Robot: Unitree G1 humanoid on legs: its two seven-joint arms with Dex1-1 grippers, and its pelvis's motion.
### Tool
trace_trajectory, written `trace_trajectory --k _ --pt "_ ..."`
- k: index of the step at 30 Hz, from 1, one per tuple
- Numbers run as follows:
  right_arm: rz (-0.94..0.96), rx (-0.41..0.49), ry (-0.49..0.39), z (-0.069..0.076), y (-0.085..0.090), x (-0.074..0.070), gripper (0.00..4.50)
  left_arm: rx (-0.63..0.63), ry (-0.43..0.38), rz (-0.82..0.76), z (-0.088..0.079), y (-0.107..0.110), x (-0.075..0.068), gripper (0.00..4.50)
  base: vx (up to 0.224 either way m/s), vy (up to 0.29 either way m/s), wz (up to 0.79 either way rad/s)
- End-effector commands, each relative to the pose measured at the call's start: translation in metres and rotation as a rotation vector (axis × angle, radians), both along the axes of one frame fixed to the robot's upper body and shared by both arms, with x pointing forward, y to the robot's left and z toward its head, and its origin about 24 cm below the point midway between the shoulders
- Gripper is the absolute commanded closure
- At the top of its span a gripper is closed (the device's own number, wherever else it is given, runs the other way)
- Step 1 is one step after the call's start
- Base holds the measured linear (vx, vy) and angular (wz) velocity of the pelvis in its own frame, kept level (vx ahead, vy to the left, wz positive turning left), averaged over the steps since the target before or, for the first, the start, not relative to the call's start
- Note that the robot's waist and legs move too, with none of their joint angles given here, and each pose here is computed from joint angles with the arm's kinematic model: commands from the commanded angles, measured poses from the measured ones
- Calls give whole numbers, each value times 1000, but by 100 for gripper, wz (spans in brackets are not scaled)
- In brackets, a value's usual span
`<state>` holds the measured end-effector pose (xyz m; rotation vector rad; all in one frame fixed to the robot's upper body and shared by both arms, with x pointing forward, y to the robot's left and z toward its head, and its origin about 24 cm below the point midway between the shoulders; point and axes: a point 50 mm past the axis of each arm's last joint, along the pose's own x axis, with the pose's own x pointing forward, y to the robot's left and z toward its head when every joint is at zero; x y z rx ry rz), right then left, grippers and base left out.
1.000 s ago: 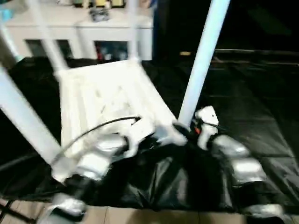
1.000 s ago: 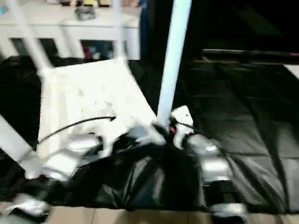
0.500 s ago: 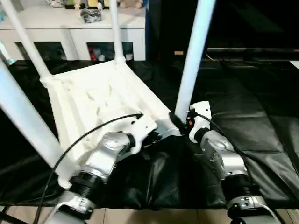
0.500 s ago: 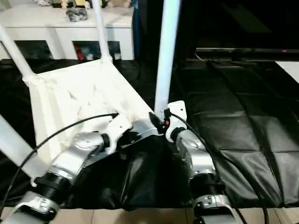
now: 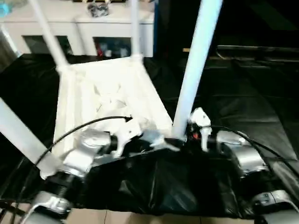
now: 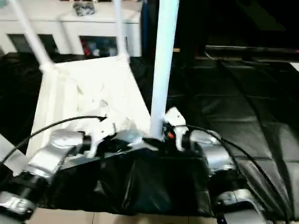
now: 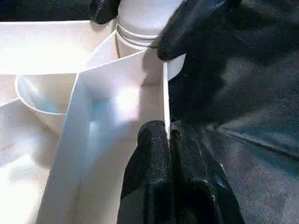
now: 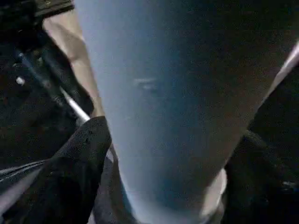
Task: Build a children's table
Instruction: Rotate leg to tighten
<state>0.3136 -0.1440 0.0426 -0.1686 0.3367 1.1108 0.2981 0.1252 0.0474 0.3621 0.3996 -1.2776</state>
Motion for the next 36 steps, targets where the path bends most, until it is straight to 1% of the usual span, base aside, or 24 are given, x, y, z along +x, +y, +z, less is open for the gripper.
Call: trace_trajectory --k 1,4,6,9,12,15,17,19,21,22,23,24,27,29,30,31,32,33,35,36 --pt "68 -41 29 -7 0 -7 91 -21 1 -122 7 -9 -7 450 0 0 0" --pt "90 -23 34 -5 -1 -9 91 -13 8 -137 7 -5 -7 450 0 0 0" --pt "117 -3 46 -4 0 -11 121 -10 14 -145 8 -3 -7 450 0 0 0" --pt "137 1 51 -4 0 -13 134 -7 19 -149 7 -2 -7 450 0 0 0" --pt "151 10 63 -7 2 -16 167 -8 23 -151 7 -1 -7 450 0 0 0" --pt "137 21 74 -12 5 -19 178 -20 6 -115 6 -5 -5 450 0 0 0" --pt "111 26 75 -13 6 -19 181 -22 -6 -95 6 -8 -4 450 0 0 0" --pt "-21 27 58 -19 10 -12 183 -40 -41 -18 6 -17 2 450 0 0 0" --pt "-128 31 42 -23 13 -6 184 -50 -54 22 6 -24 4 450 0 0 0" --pt "-236 47 35 -25 16 0 184 -55 -61 57 5 -31 6 450 0 0 0" --pt "-283 55 35 -26 17 2 184 -57 -63 72 5 -34 6 450 0 0 0" --pt "-385 71 34 -27 21 6 185 -67 -67 103 5 -43 7 450 0 0 0" --pt "-448 78 28 -28 26 8 185 -77 -72 122 5 -50 8 450 0 0 0" --pt "-536 107 32 -29 36 10 185 -88 -90 188 6 -61 11 450 0 0 0" --pt "-560 135 34 -28 50 10 185 -86 -114 237 5 -69 13 450 0 0 0" --pt "-563 147 33 -27 56 9 185 -84 -121 252 5 -72 13 450 0 0 0" --pt "-524 167 18 -23 72 7 185 -75 -135 261 3 -78 12 450 0 0 0" --pt "-475 151 -20 -22 81 4 185 -70 -143 271 2 -81 12 450 0 0 0" --pt "-451 160 -26 -21 84 3 185 -62 -148 262 1 -81 12 450 0 0 0" --pt "-431 179 -33 -19 85 3 150 -38 -167 249 1 -80 12 450 0 0 0"
